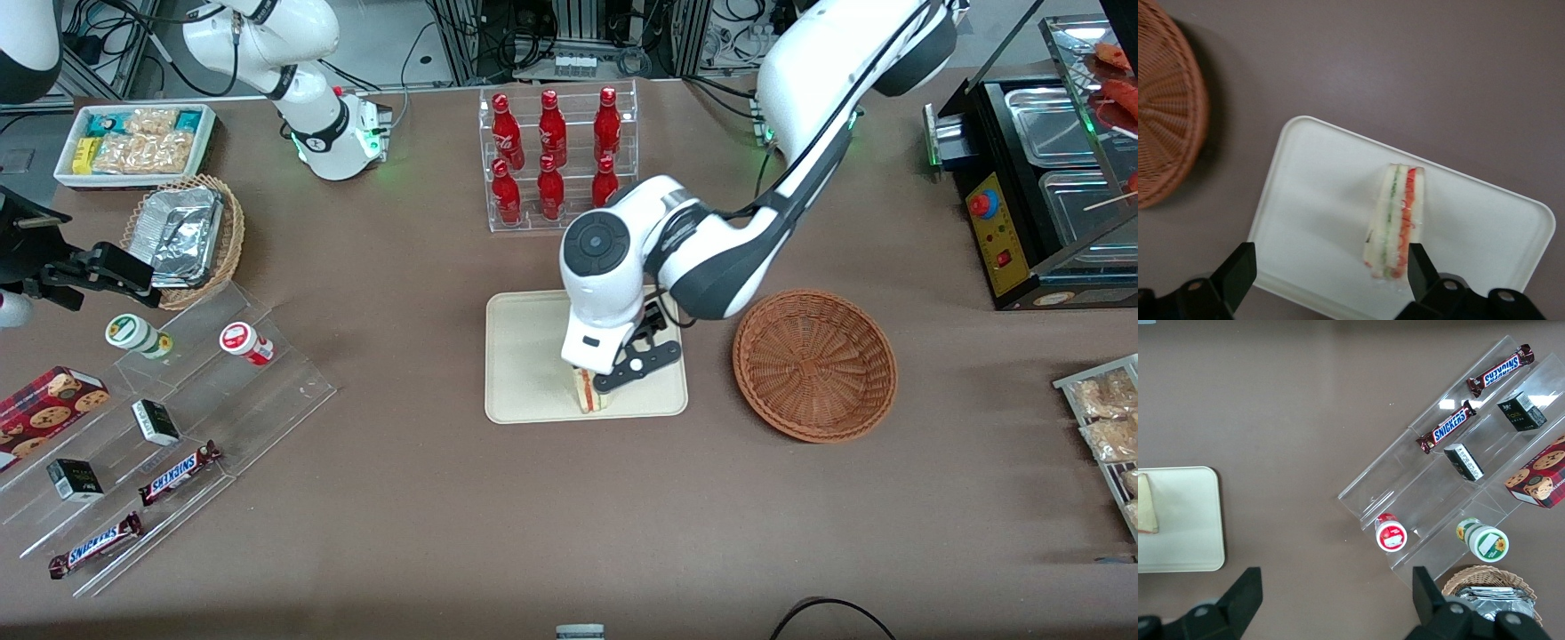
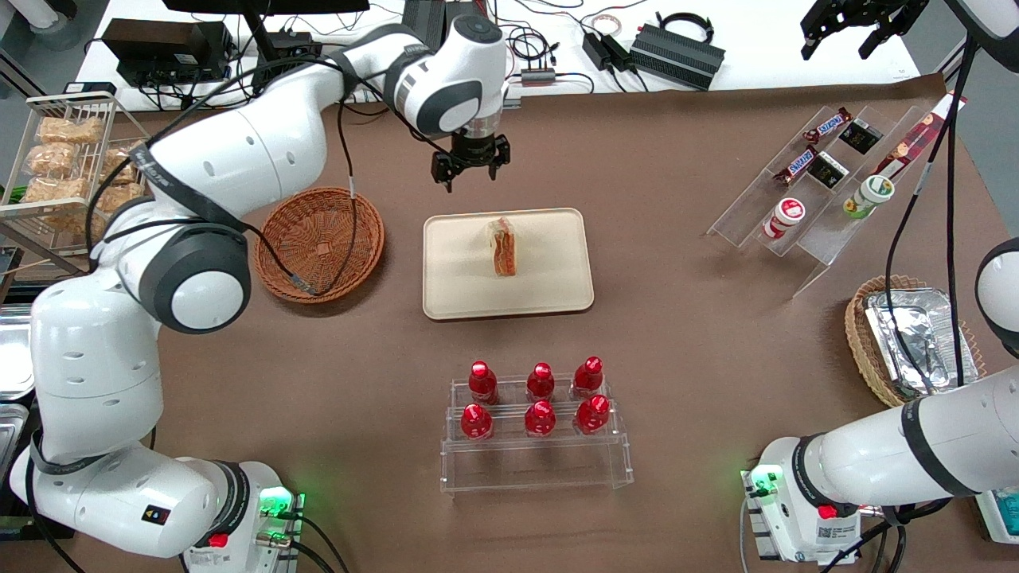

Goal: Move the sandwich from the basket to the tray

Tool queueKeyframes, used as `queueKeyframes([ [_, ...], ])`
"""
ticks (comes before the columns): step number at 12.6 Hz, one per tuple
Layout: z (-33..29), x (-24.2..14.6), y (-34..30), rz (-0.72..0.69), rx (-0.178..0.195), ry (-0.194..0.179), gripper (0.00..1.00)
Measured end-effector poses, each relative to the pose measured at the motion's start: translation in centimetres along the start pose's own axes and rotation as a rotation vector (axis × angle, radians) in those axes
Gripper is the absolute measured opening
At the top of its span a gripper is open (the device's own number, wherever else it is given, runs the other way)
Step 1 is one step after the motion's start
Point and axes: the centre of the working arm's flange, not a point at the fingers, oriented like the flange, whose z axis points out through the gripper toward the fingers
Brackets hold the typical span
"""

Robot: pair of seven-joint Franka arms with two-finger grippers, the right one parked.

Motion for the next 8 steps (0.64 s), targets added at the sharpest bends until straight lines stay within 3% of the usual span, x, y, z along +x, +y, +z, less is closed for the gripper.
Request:
queueKeyframes([
  [2,-0.8,0.4,-1.4,-0.010,0.027,0.008,1.00],
  [4,-0.5,3.3,-4.2,-0.049,0.048,0.006,1.00],
  [8,-1.1,9.4,-11.7,0.002,0.032,-0.080,1.00],
])
